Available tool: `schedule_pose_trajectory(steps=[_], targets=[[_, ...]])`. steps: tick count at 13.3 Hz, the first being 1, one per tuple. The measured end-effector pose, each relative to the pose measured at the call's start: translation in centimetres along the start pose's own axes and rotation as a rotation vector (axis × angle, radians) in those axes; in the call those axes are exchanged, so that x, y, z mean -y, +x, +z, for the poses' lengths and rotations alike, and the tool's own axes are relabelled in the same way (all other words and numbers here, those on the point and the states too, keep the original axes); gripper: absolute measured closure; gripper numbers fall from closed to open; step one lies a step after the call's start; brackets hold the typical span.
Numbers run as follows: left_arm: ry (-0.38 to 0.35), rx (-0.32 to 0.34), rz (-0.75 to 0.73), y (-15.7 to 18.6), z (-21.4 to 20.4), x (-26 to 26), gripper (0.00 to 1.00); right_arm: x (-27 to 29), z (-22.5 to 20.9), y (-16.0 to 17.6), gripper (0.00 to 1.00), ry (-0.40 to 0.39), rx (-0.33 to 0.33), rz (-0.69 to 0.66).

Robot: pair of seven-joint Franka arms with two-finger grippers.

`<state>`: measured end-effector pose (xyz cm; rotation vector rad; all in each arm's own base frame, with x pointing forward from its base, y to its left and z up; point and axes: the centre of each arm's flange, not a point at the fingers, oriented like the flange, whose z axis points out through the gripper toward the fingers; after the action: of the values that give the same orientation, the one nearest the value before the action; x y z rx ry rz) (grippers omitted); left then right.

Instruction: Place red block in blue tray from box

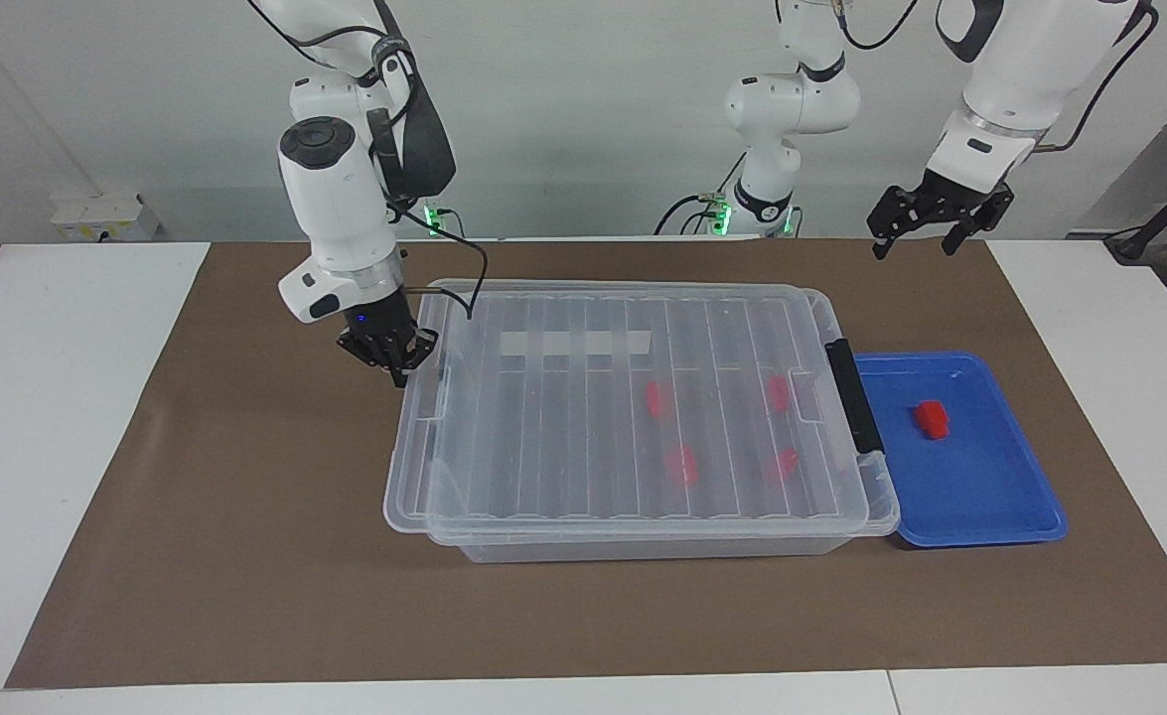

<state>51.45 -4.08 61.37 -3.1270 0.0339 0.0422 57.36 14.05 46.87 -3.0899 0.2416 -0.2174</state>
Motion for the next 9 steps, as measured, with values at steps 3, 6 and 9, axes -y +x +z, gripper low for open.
schedule_pose_trajectory(steps=[3, 6, 9], targets=[[0.000, 0.006, -0.002, 0.7, 0.4, 0.1, 0.00, 1.4, 0.0, -0.6, 0.99, 0.003, 0.001, -0.024], [-0.002, -0.002, -0.009, 1.3, 0.1, 0.5, 0.00, 2.3, 0.0, -1.1, 0.99, 0.006, 0.003, -0.040], [-0.002, -0.007, -0.012, 1.8, -0.3, 0.7, 0.00, 2.2, 0.0, -1.0, 0.99, 0.005, 0.005, -0.038]])
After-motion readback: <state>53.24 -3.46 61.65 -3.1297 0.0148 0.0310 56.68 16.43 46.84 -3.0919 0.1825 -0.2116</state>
